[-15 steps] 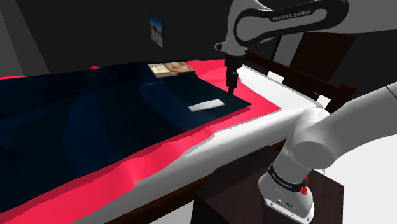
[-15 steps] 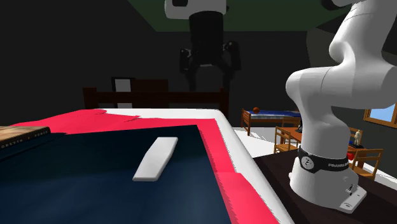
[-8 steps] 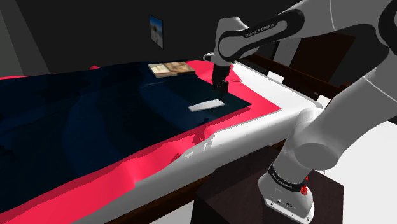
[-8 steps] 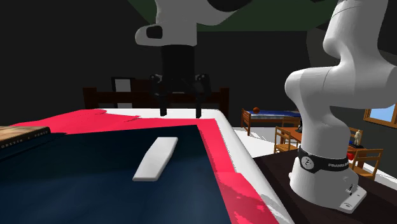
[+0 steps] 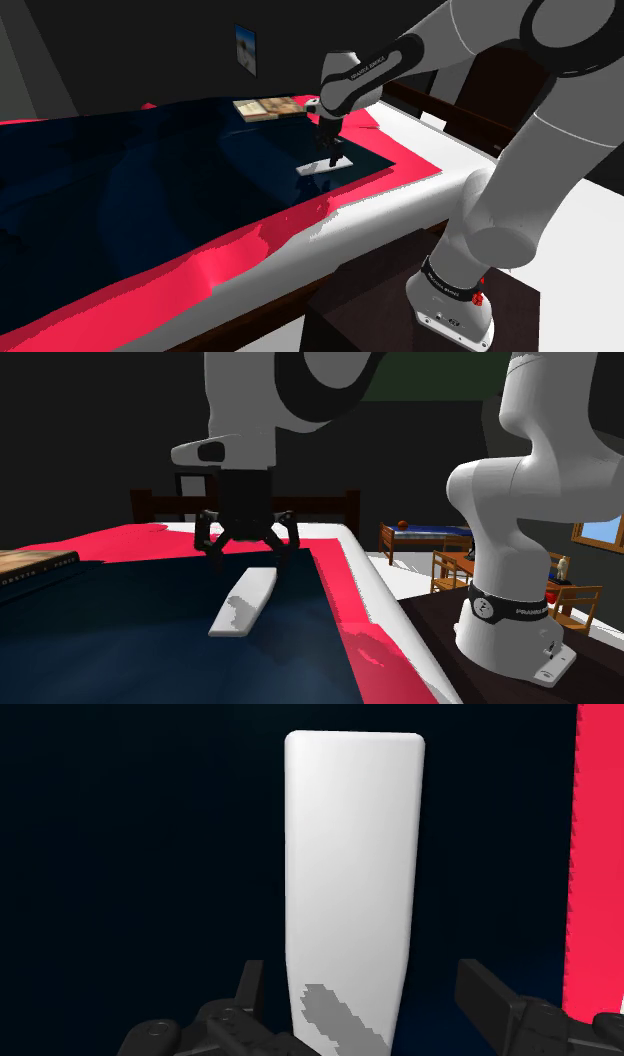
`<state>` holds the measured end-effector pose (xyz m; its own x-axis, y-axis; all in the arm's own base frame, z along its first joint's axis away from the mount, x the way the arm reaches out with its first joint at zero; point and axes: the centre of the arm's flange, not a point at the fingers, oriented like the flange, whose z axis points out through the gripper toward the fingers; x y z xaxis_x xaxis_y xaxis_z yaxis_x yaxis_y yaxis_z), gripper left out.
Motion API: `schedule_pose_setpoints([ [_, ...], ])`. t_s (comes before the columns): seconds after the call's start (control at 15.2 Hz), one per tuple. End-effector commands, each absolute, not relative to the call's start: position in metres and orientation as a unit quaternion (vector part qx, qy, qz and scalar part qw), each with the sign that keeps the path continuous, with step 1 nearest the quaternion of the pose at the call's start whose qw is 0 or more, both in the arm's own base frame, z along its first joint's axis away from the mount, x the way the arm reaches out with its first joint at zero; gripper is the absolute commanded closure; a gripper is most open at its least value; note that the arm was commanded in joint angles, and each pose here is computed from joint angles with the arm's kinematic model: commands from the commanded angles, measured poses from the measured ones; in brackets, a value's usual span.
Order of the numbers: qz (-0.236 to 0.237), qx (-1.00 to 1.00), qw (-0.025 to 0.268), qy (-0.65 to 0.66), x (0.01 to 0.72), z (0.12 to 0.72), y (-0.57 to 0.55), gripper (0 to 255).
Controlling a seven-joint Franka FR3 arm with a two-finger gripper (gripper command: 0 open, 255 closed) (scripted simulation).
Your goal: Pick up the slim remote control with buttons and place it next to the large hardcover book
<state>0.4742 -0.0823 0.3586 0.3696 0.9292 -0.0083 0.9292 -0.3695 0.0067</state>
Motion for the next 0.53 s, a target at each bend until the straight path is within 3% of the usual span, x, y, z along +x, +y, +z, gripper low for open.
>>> schedule_pose_setpoints([
  [0.0,-0.001,0.826,0.005,0.564,0.476,0.346,-0.083,0],
  [0.46,-0.001,0.826,0.005,0.564,0.476,0.327,-0.083,0],
])
